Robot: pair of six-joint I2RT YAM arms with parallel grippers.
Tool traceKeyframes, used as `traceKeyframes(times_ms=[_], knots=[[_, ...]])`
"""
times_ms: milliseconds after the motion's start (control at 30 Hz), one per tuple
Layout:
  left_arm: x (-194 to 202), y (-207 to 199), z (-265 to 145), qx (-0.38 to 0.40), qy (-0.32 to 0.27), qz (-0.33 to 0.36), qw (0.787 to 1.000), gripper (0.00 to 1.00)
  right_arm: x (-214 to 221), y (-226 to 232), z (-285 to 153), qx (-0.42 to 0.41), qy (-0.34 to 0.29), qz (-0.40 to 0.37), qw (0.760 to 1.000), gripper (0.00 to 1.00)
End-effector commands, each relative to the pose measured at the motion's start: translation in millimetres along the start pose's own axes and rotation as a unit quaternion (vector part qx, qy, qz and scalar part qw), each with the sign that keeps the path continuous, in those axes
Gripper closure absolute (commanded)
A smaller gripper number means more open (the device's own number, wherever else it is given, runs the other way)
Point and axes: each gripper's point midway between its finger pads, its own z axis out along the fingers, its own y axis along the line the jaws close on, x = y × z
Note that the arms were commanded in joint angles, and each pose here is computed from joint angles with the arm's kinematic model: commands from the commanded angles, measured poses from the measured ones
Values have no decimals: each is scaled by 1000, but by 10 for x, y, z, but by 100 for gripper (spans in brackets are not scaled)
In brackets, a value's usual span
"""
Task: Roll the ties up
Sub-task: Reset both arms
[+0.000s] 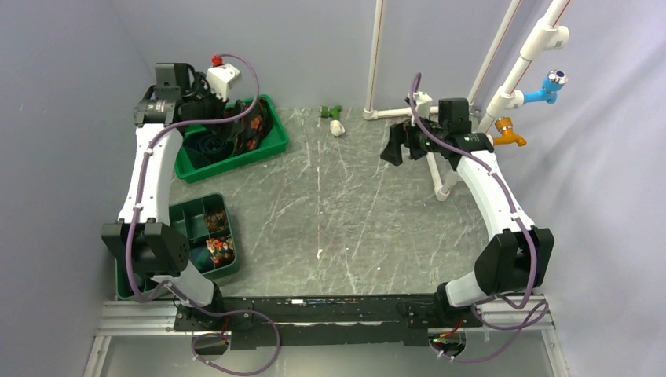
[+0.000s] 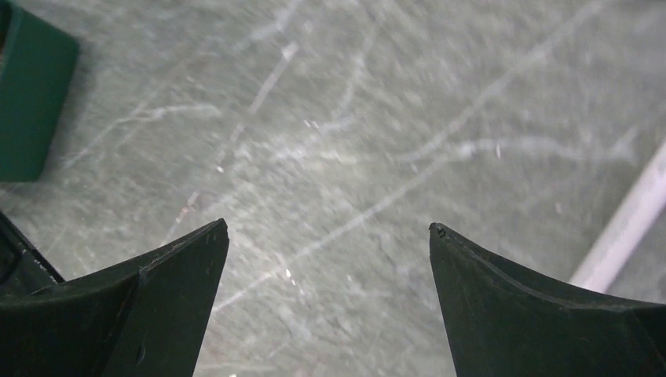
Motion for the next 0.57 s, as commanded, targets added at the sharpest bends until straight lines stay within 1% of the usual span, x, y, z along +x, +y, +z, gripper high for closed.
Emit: traceKeyframes(times_ms=[0,67,100,200,367,533], knots=[[-187,-360,349,51,-24,-63,996,1,571,-360,-79,43,60,76,994,0],[-30,-392,515,16,7,-86,996,1,737,-405,-117,54,74,85,992,0],[68,-457,579,12,26,-91,995,1,801,-397,-140,56,78,82,992,0],[221,-569,664,0,48,-109,993,1,974,-345,-206,64,76,68,993,0],[423,-656,627,0,71,-103,992,1,1154,-285,-250,62,78,51,994,0],[472,-656,521,-10,75,-95,993,1,1134,-268,-249,55,73,39,995,0]])
